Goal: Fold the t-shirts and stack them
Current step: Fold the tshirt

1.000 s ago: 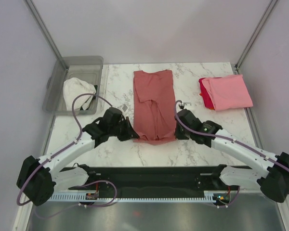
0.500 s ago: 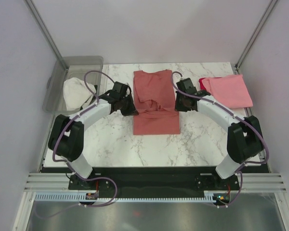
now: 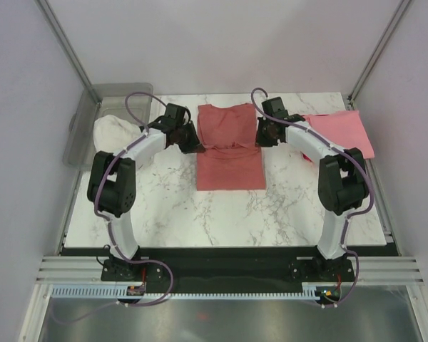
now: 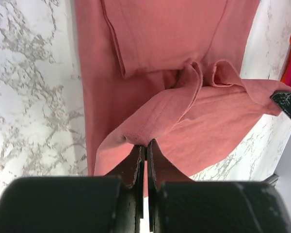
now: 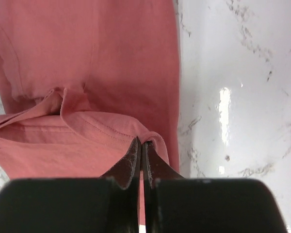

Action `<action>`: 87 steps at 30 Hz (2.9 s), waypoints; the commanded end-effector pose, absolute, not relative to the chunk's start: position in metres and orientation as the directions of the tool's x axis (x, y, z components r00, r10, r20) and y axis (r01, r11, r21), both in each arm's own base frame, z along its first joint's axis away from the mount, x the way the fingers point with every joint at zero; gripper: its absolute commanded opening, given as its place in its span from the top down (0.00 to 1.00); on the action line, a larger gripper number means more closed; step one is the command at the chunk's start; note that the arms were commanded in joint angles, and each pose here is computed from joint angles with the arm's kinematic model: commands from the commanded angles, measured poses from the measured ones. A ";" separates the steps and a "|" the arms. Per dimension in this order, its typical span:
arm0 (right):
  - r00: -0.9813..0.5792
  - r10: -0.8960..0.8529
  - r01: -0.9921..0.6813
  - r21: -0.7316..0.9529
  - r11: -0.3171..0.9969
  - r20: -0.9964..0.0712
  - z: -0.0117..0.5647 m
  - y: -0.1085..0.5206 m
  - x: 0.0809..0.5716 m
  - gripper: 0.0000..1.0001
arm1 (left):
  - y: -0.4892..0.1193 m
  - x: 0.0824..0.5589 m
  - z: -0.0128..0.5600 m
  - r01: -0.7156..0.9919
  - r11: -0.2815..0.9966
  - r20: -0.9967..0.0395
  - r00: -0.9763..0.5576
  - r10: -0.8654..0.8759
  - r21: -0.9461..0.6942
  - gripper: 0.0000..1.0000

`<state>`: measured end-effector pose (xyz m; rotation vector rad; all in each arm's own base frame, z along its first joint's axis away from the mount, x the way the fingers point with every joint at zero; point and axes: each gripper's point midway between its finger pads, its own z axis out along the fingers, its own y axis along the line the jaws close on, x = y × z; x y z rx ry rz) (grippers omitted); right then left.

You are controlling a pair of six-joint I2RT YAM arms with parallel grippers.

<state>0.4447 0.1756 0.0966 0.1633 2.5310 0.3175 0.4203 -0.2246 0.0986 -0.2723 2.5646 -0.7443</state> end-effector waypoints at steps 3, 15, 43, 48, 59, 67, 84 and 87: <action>-0.796 0.194 0.020 0.296 0.955 -0.573 0.108 0.179 0.481 0.35 | -0.225 0.445 0.106 -0.010 0.818 -0.391 -0.875 -0.286 -0.575 0.45; -0.761 0.205 -0.018 0.336 0.942 -0.616 0.110 0.163 0.415 0.24 | -0.203 0.373 0.123 0.026 0.831 -0.465 -0.838 -0.284 -0.555 0.06; -0.855 0.227 -0.026 0.475 0.880 -0.467 0.037 0.169 0.321 0.48 | -0.209 0.289 0.047 0.012 0.797 -0.335 -0.911 -0.240 -0.604 0.26; -0.870 0.224 -0.005 0.462 0.887 -0.439 0.024 0.167 0.318 0.50 | -0.213 0.291 0.038 0.002 0.800 -0.310 -0.922 -0.230 -0.600 0.34; -0.876 0.224 0.002 0.462 0.887 -0.428 0.016 0.164 0.309 0.71 | -0.212 0.294 0.029 -0.027 0.812 -0.292 -0.926 -0.241 -0.584 0.45; -0.872 0.219 -0.011 0.466 0.885 -0.438 0.019 0.166 0.310 0.76 | -0.211 0.309 0.020 -0.057 0.832 -0.299 -0.918 -0.260 -0.551 0.54; -0.858 0.198 -0.051 0.462 0.885 -0.474 0.041 0.165 0.301 1.00 | -0.206 0.294 0.018 -0.030 0.842 -0.298 -0.928 -0.225 -0.539 0.98; -0.854 0.193 -0.073 0.478 0.876 -0.484 0.057 0.166 0.293 1.00 | -0.205 0.284 0.038 -0.003 0.828 -0.316 -0.923 -0.217 -0.560 0.98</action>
